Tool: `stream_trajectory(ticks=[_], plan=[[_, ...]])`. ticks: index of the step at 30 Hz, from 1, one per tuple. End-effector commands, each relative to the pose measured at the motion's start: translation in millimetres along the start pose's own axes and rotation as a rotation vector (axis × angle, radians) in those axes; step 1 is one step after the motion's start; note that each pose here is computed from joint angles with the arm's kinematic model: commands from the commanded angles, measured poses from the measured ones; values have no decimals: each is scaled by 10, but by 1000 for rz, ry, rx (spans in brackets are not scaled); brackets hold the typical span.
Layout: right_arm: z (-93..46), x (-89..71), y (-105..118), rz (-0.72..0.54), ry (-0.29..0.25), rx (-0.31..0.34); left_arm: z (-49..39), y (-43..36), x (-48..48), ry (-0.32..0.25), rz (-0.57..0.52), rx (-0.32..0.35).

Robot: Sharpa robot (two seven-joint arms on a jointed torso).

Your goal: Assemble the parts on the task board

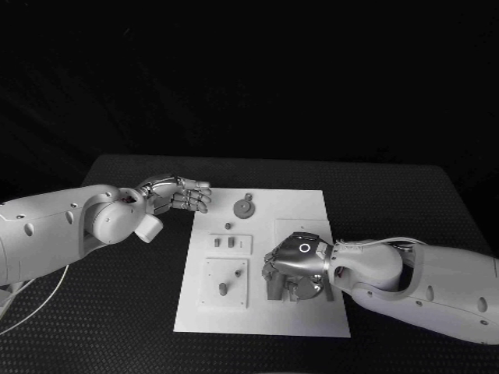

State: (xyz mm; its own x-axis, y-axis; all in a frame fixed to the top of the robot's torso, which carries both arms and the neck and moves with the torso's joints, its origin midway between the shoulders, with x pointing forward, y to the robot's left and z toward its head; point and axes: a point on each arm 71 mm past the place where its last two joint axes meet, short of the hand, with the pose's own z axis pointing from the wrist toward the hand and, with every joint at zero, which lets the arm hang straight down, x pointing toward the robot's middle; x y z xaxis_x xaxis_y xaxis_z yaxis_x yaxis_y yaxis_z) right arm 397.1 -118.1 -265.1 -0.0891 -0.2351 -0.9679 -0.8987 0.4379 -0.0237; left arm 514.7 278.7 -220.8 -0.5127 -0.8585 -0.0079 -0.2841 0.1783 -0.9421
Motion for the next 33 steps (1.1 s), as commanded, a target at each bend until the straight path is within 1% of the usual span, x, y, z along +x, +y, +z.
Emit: stream_trajectory(ticks=[1,7,13,23,26,33], plan=[[0,-20,24,14,-20,-15,2,-10,19,19,-2,7],[-20,-44,31,24,-23,-22,2,-9,18,19,-2,6],[-18,-125,3,9,-35,-21,5,-10,22,22,-3,6],[-39,-195,4,19,-37,-27,8,-9,21,23,-3,5],[-40,-192,9,26,-23,-29,13,-11,27,25,-3,6],[-35,-157,13,44,29,-28,9,-8,24,26,-3,4]])
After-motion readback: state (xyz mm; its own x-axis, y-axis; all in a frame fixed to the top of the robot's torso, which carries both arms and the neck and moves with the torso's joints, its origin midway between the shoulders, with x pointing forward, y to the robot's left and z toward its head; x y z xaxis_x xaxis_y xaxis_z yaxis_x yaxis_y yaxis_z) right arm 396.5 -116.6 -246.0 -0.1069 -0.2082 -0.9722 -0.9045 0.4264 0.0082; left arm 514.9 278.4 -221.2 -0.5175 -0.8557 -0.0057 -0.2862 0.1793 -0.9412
